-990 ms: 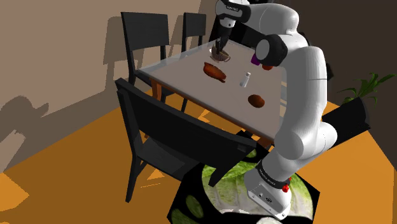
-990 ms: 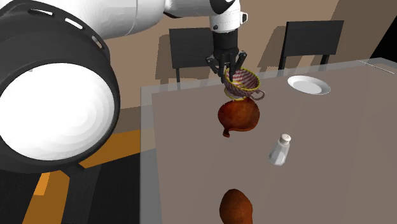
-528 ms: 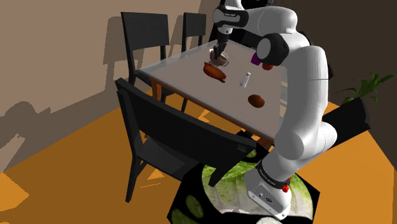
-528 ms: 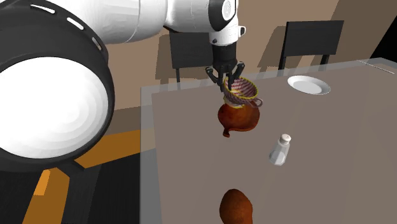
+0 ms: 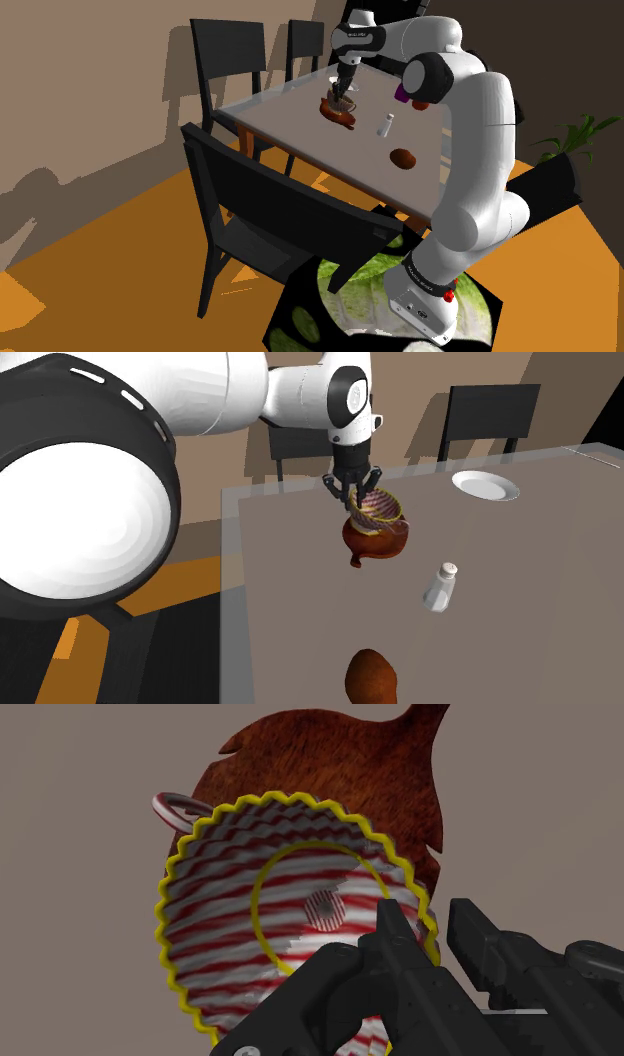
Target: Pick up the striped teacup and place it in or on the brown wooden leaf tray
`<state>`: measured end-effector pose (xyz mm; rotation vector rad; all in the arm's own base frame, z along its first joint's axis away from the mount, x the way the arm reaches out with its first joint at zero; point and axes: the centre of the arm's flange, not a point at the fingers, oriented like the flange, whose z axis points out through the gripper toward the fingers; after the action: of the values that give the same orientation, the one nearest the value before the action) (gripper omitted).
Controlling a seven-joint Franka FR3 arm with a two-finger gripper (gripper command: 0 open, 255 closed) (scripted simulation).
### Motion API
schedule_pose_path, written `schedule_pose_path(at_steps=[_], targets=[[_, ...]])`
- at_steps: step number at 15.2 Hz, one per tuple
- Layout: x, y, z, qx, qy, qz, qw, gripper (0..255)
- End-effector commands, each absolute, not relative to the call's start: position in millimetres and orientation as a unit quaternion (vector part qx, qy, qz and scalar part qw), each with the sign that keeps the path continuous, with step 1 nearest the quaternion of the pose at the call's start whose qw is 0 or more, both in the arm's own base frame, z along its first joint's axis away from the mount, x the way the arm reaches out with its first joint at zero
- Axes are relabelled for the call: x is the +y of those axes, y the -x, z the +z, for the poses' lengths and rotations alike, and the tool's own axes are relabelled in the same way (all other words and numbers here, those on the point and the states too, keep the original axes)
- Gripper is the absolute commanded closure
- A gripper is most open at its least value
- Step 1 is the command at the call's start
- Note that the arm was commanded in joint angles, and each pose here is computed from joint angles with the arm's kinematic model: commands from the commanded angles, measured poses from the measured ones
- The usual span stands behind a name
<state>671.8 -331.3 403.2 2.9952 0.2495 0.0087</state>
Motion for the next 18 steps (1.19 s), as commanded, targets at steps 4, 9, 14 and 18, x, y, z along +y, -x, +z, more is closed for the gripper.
schedule_pose_path(at_steps=[4,9,14,18], targets=[[-331.6,-671.6,393.9,0.083,-0.994,0.004,0.068,255],[-331.6,-671.6,393.9,0.083,-0.994,0.004,0.068,255],[-330.9,-672.0,394.3,0.083,-0.994,0.004,0.068,0],[-326.3,-670.9,433.2,0.083,-0.994,0.004,0.068,0]])
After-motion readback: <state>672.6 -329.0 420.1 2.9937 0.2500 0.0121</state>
